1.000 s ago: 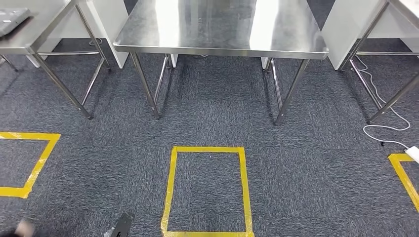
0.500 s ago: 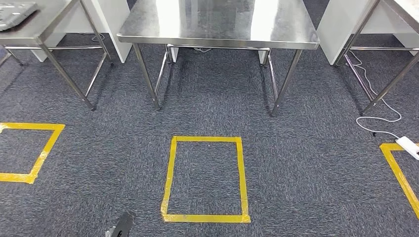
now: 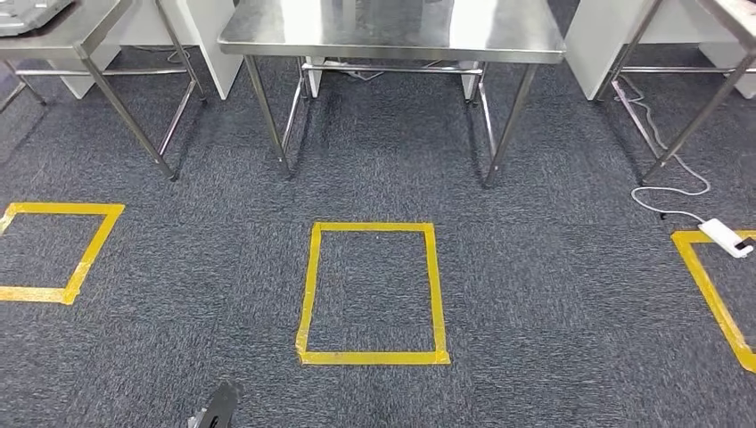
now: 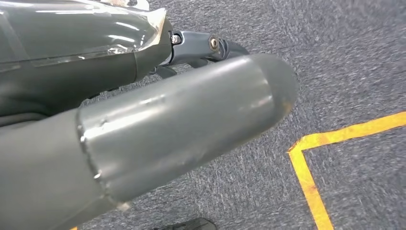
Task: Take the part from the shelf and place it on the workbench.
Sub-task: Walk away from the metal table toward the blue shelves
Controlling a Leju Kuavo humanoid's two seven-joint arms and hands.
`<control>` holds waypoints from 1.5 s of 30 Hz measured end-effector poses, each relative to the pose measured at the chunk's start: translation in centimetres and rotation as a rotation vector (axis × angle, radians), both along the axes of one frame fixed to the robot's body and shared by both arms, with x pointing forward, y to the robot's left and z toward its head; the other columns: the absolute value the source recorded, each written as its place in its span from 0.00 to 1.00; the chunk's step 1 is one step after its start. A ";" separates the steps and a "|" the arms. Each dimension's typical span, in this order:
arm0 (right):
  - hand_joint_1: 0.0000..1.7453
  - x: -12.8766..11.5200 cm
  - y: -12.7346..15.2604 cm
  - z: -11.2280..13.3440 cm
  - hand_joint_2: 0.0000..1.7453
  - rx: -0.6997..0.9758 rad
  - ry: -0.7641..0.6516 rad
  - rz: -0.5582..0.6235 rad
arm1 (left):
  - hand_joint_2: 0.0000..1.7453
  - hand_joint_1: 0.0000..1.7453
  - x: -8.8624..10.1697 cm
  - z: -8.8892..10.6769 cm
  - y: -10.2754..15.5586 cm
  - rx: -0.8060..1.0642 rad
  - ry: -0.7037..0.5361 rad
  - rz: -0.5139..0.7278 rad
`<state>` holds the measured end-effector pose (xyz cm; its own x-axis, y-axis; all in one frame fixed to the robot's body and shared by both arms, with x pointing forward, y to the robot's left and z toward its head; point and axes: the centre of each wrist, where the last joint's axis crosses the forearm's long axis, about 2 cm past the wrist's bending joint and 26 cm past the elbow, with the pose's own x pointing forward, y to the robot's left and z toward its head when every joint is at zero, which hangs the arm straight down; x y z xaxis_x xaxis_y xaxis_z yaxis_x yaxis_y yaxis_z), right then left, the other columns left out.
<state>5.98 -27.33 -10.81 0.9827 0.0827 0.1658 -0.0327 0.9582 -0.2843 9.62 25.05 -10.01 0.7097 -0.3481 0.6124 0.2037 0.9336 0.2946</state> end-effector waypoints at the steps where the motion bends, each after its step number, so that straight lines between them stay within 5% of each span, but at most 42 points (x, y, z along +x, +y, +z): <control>1: 0.00 -0.1 0.0 0.0 0.75 0.000 0.000 0.008 | 0.00 0.00 -0.1 0.0 0.1 0.001 0.001 0.001; 2: 0.00 -0.1 0.0 0.0 1.00 0.000 0.001 0.016 | 0.00 0.00 -0.2 -0.1 0.1 0.003 0.003 0.001; 7: 0.00 -0.1 -0.1 0.0 1.00 0.000 -0.003 0.036 | 0.00 0.00 -0.7 -0.2 0.2 0.007 -0.003 0.003; 11: 0.00 -0.2 -0.1 0.0 0.00 0.003 -0.005 0.025 | 0.00 0.00 -0.7 -0.2 0.2 0.008 -0.004 0.003; 45: 0.00 -0.2 -0.4 -0.1 0.00 0.008 0.009 0.019 | 0.00 0.00 -0.9 -0.2 0.1 0.011 0.012 -0.009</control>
